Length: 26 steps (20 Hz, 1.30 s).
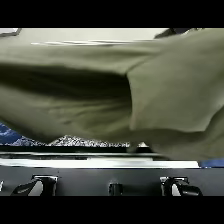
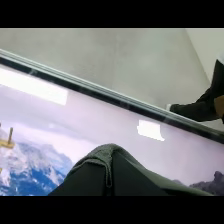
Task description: Fold the clothes and pants, and hang the long-sleeved shirts on hangers.
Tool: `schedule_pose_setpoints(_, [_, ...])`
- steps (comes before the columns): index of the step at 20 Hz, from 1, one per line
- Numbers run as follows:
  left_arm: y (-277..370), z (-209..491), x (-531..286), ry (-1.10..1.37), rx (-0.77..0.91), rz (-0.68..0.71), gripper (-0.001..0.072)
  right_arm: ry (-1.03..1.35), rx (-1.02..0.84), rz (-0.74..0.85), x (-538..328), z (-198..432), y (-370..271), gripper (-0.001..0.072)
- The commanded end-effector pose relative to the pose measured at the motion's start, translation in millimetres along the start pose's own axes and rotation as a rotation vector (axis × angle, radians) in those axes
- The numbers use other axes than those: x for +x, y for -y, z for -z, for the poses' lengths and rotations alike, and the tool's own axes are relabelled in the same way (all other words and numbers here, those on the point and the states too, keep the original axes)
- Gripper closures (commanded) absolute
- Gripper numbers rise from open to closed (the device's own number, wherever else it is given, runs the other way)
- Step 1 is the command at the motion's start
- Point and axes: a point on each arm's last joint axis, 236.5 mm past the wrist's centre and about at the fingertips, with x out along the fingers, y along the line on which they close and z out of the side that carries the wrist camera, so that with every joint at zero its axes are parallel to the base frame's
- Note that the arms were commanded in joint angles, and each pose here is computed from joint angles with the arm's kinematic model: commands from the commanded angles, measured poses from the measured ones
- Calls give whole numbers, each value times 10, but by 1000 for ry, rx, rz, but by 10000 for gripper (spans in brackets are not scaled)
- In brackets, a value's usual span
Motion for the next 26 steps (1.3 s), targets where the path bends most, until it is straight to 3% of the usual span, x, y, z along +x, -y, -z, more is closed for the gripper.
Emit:
schedule_pose_setpoints(1, [-288, 386, 366, -186, -25, -68, 696, -183, 89, 42, 471, 439, 312, 686])
schedule_pose_setpoints(7, [-1125, 1815, 2070, -656, -39, -121, 695, -784, 311, 132, 1642, 2390, 1231, 685])
schedule_pose_setpoints(13, [-1573, 3192, 3622, -835, -94, -145, 696, -968, 498, 185, 2469, 4069, 1923, 685])
schedule_pose_setpoints(19, [-1657, 3470, 4312, -831, -81, -132, 696, -886, 463, 216, 2904, 4558, 2241, 686])
schedule_pose_setpoints(26, [-1633, 3889, 3713, -1144, -93, -149, 696, -1135, 412, 222, 2380, 4772, 2162, 685])
